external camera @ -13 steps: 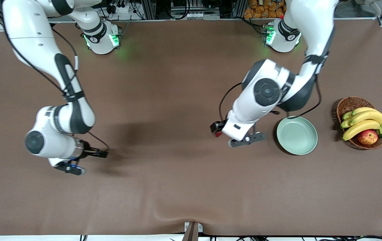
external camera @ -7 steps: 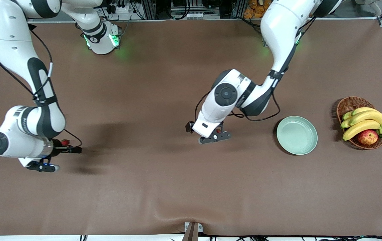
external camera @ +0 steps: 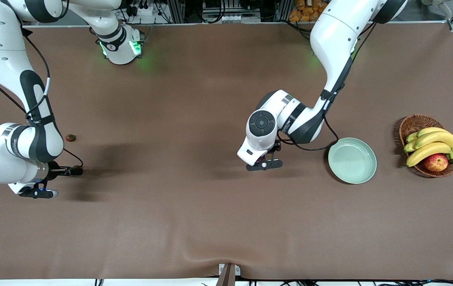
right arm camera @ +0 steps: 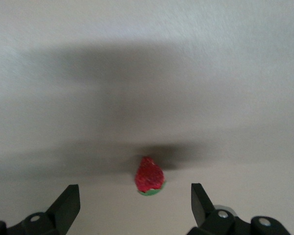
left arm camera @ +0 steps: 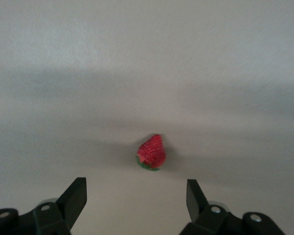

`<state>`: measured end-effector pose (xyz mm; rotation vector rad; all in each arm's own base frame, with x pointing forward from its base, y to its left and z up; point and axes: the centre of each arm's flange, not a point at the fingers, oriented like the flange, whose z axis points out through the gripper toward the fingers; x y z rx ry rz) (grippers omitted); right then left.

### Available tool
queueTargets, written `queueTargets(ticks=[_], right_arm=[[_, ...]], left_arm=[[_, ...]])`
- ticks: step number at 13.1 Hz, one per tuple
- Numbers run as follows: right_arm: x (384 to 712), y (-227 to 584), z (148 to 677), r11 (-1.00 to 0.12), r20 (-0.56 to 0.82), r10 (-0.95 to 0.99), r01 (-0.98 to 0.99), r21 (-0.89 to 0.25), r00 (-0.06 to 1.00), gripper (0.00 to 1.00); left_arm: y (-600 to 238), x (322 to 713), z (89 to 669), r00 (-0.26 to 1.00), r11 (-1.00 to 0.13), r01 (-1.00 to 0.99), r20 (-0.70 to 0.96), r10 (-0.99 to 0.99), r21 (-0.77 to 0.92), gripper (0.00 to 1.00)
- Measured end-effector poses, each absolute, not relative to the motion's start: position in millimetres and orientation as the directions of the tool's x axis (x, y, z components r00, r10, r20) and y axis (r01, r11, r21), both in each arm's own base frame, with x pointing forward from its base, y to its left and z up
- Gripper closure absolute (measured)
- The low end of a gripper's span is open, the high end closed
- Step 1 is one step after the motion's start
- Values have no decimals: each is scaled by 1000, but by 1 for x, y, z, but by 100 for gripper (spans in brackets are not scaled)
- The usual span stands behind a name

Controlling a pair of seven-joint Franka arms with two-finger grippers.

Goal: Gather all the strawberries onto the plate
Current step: 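Grasp the middle strawberry with the left gripper while the right gripper grasps another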

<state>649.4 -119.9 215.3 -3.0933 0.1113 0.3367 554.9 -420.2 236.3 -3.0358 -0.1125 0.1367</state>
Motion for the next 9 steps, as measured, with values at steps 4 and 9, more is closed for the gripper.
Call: queueTargets(ticks=[4, 9], right_arm=[[643, -119, 202, -997, -241, -64, -72, -24, 968, 0], [640, -118, 188, -998, -260, -44, -54, -29, 965, 16]], left_arm=[[-415, 550, 210, 995, -995, 68, -69, 73, -78, 25], [-412, 557, 202, 996, -996, 80, -43, 82, -45, 33]])
